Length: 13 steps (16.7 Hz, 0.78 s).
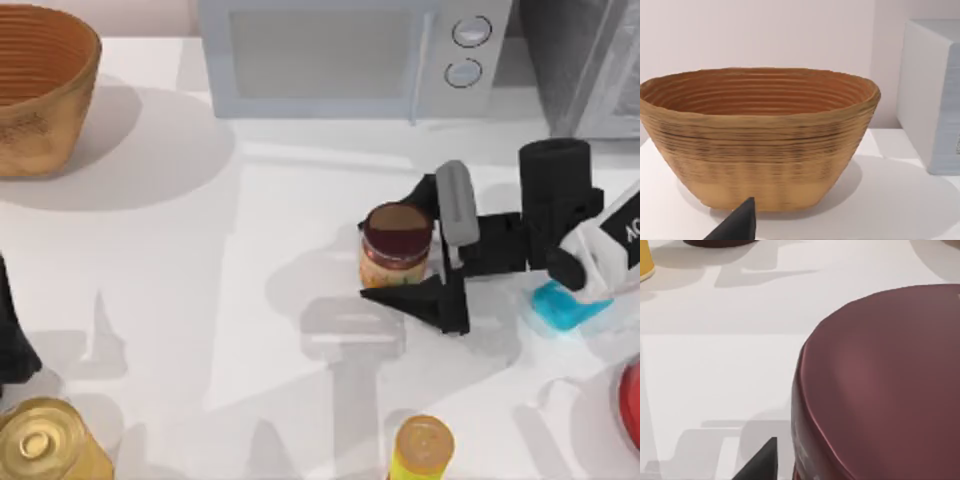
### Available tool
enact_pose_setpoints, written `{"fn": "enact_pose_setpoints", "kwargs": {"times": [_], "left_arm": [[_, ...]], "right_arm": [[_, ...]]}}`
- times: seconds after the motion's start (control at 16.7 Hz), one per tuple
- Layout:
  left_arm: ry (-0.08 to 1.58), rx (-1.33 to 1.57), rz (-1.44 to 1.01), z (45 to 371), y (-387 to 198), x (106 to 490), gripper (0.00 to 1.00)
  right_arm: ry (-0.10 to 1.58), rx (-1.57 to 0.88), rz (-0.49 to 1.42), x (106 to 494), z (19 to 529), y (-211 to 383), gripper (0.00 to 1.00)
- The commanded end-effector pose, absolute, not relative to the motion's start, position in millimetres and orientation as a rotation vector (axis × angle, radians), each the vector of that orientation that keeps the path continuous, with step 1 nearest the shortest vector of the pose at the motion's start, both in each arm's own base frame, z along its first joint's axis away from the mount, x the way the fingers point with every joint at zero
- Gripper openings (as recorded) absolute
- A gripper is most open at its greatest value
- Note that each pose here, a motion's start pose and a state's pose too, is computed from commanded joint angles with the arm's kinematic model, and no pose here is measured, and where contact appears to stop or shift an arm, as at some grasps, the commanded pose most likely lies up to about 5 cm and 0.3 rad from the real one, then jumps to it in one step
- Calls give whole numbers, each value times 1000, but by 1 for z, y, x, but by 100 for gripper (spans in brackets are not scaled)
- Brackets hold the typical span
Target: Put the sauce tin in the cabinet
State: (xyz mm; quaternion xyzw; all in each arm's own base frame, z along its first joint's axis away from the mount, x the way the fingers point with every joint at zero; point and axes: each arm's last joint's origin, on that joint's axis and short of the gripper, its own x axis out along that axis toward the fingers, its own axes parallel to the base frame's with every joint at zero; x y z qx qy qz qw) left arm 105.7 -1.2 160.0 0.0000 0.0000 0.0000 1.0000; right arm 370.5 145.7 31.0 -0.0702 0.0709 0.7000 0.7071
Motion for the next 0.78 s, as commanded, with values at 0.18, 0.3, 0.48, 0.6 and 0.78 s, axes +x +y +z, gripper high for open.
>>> {"fn": "enact_pose_setpoints", "kwargs": {"times": [0.18,0.3,0.48,0.6,0.78], "left_arm": [[0,0,0,160,-1,106,100],[0,0,0,160,-1,106,100],[0,0,0,160,-1,106,100],[0,0,0,160,-1,106,100],[0,0,0,160,-1,106,100]], "right_arm": [[158,-156,1555,370,31,146,47],[158,-156,1555,370,31,146,32],[158,-156,1555,370,31,146,10],[158,-156,1555,370,31,146,0],[158,-156,1555,370,31,146,0]]}}
